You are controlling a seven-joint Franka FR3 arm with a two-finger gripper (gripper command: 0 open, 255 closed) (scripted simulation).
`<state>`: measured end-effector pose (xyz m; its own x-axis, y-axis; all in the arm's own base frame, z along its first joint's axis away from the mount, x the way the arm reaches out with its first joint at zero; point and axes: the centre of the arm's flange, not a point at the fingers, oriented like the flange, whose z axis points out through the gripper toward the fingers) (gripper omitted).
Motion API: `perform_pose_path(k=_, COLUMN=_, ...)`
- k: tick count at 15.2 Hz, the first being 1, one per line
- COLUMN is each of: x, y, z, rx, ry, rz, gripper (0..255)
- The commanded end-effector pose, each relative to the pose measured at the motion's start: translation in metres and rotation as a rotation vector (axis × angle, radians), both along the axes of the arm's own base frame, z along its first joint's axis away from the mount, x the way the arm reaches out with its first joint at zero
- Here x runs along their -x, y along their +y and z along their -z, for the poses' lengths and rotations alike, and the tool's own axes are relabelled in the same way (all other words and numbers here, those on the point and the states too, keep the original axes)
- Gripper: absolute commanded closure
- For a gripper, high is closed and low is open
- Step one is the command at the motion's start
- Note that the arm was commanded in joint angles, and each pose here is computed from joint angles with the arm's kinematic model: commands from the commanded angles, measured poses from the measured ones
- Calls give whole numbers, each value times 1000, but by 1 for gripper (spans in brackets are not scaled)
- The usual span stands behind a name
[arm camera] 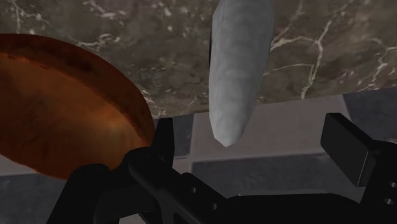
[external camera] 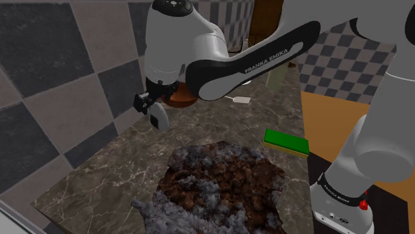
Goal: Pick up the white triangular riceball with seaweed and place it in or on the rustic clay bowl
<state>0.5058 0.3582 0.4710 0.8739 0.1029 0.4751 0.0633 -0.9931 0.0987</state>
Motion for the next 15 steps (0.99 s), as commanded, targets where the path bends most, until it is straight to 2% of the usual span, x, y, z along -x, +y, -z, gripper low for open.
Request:
perform_pose_path(k=1, x=-5, y=0, z=10, rx=0, ry=-1, rz=0, gripper=0)
perform_pose_path(k=9, x=-6, y=0, z=12, rx=0, ry=-1, rz=0, gripper=0)
perform_pose_path(k=10, x=-6, y=0, z=12, rx=0, ry=-1, rz=0, gripper=255)
perform_pose_path(k=15, x=-6, y=0, z=12, rx=0, ry=-1, rz=0, gripper=255)
